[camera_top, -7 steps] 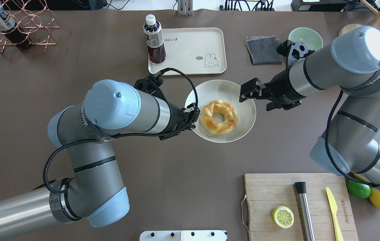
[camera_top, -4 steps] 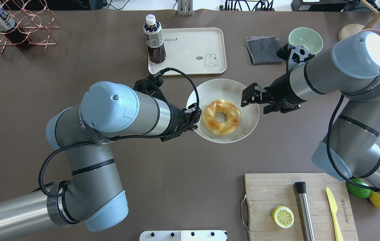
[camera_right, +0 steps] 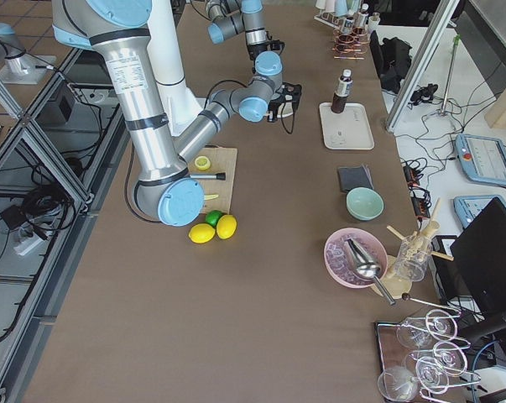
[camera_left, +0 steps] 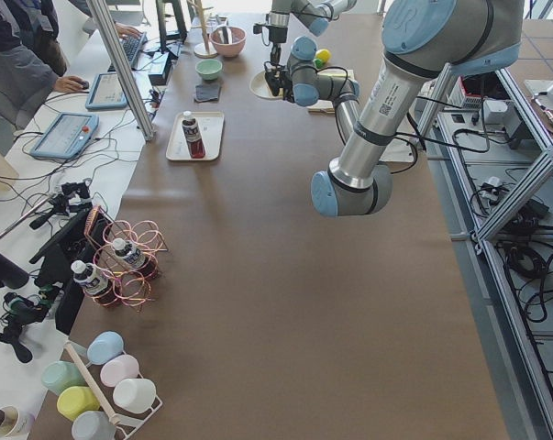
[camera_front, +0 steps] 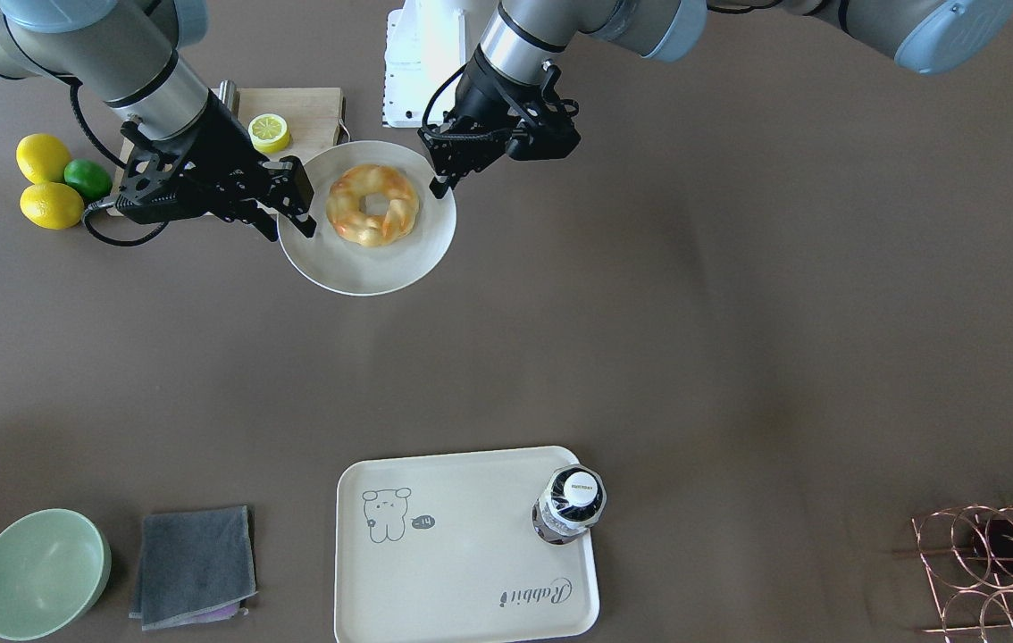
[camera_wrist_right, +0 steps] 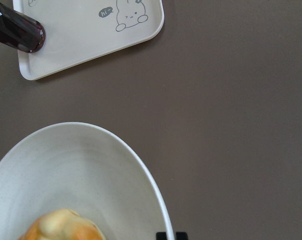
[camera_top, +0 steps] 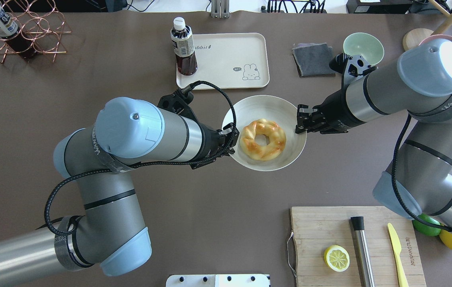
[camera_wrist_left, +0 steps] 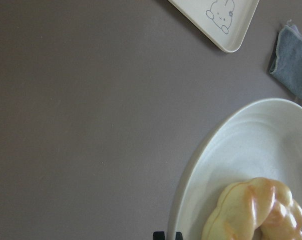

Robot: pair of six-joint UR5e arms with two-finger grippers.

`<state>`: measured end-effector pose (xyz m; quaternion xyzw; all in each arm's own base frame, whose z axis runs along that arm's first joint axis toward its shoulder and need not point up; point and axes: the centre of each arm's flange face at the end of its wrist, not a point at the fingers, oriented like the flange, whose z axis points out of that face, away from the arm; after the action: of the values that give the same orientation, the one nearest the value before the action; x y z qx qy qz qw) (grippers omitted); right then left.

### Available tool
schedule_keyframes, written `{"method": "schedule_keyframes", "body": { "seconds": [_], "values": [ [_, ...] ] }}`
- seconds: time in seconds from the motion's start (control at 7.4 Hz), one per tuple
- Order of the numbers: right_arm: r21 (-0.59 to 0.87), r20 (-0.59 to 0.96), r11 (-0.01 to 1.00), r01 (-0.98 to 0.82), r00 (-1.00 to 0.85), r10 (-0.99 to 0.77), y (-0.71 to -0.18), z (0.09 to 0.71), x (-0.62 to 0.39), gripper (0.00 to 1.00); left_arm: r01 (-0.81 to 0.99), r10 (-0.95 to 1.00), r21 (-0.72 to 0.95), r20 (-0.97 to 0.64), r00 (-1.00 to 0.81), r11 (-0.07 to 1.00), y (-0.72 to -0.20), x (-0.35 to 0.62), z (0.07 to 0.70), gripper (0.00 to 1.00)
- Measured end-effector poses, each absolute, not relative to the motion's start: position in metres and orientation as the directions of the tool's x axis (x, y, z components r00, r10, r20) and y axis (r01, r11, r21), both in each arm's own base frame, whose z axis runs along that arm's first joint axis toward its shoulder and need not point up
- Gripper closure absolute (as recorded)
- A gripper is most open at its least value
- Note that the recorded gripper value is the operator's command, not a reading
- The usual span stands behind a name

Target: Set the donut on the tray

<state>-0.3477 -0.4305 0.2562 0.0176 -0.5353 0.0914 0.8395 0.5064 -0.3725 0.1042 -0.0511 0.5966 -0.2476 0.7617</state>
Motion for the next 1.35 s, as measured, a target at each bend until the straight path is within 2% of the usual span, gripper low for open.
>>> {"method": "schedule_keyframes", "body": {
  "seconds": [0.14,0.27,0.41,0.95,1.35],
  "values": [
    [-0.08,0.901,0.981,-0.178,0.407,0.147,-0.43,0.256,-0.348,1.0,0.317,-0.439,-0.374,-0.883,0.166,0.872,-0.373,0.507,0.105,0.84],
    [-0.09,0.9,0.979,-0.184,0.405,0.159,-0.43,0.256,-0.348,1.0,0.317,-0.438,-0.373,-0.883,0.167,0.872,-0.373,0.507,0.105,0.07],
    [-0.107,0.898,0.975,-0.195,0.402,0.179,-0.43,0.256,-0.348,1.0,0.316,-0.435,-0.37,-0.885,0.168,0.874,-0.373,0.507,0.106,0.03],
    [-0.13,0.884,0.967,-0.219,0.417,0.213,-0.441,0.264,-0.362,1.0,0.334,-0.437,-0.364,-0.882,0.175,0.869,-0.383,0.499,0.115,0.03],
    [-0.211,0.835,0.909,-0.359,0.418,0.359,-0.495,0.267,-0.403,1.0,0.361,-0.447,-0.363,-0.876,0.183,0.859,-0.395,0.485,0.131,0.03]
  ]
}}
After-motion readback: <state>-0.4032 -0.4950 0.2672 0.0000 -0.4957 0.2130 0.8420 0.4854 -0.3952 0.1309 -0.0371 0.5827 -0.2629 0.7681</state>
